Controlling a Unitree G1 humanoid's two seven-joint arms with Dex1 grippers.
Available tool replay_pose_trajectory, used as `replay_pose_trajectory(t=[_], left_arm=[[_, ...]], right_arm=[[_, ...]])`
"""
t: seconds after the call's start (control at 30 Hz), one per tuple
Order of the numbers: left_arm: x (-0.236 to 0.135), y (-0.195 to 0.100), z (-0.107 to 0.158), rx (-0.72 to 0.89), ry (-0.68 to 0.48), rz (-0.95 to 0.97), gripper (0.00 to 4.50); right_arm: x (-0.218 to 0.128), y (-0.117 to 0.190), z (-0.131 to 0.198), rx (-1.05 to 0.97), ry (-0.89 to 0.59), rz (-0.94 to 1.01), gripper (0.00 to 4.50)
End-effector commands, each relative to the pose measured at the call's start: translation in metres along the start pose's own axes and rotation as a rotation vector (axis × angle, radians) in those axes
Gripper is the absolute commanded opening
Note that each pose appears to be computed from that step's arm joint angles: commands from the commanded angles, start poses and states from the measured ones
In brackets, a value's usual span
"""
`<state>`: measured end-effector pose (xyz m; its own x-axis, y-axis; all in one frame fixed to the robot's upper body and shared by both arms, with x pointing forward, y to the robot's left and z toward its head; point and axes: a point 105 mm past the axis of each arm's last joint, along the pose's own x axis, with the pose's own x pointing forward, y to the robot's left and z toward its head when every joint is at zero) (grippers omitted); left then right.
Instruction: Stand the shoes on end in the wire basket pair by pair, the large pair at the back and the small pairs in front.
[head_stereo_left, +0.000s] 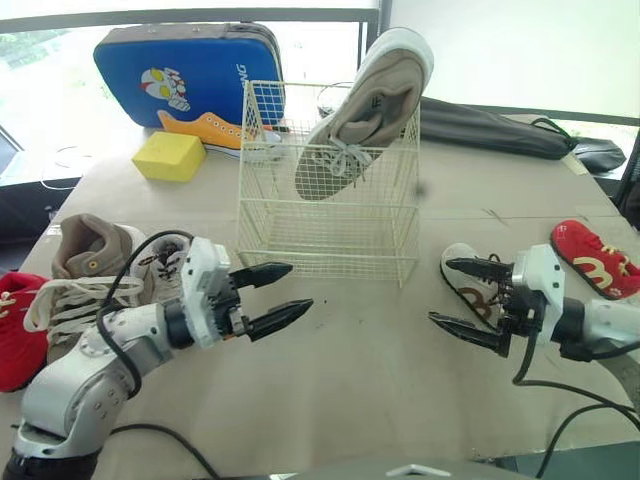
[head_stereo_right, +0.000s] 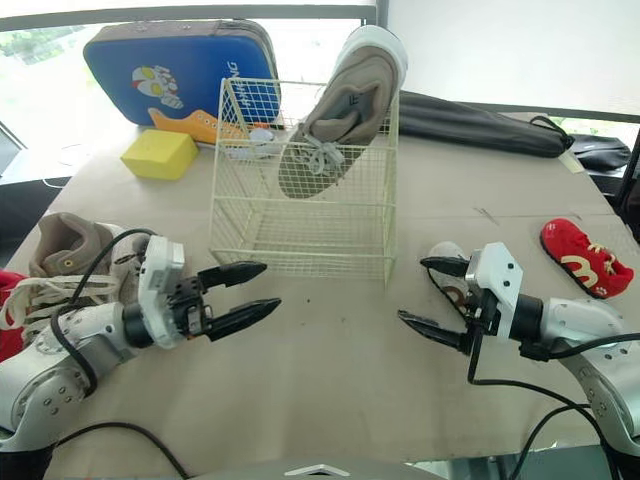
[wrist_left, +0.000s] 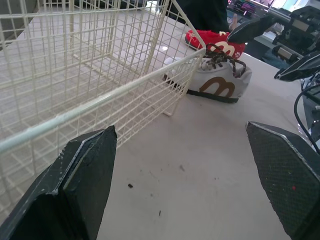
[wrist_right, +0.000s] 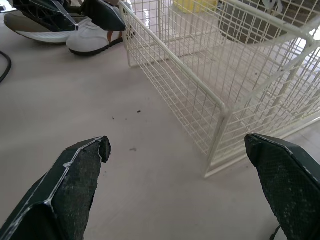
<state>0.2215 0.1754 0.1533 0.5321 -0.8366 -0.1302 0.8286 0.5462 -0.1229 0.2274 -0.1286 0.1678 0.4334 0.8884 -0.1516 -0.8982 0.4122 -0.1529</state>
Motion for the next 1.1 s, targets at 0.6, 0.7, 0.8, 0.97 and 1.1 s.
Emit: replay_pose_trajectory(t=[0.6,0.7,0.8,0.97,1.1], left_arm=[[-0.020,-0.017,0.064,0.083,-0.243,0.058,4.50],[-0.017,-0.017,0.065,0.087,-0.257,0.073,4.50],[-0.012,-0.019,0.063,0.087,-0.259,0.071,4.50],[-0.008,-0.018,0.064,0.091,-0.276,0.084,4.50],[-0.006,-0.018,0.064,0.089,-0.285,0.096,4.50]], right_arm=[[0.068,-0.133,0.120,0.094,-0.378,-0.483,4.48],[0.080,-0.145,0.125,0.122,-0.388,-0.520,4.48],[0.097,-0.144,0.132,0.123,-0.389,-0.494,4.48],[0.112,-0.152,0.133,0.067,-0.369,-0.527,2.89],[0.114,-0.151,0.142,0.003,-0.403,-0.539,0.92]])
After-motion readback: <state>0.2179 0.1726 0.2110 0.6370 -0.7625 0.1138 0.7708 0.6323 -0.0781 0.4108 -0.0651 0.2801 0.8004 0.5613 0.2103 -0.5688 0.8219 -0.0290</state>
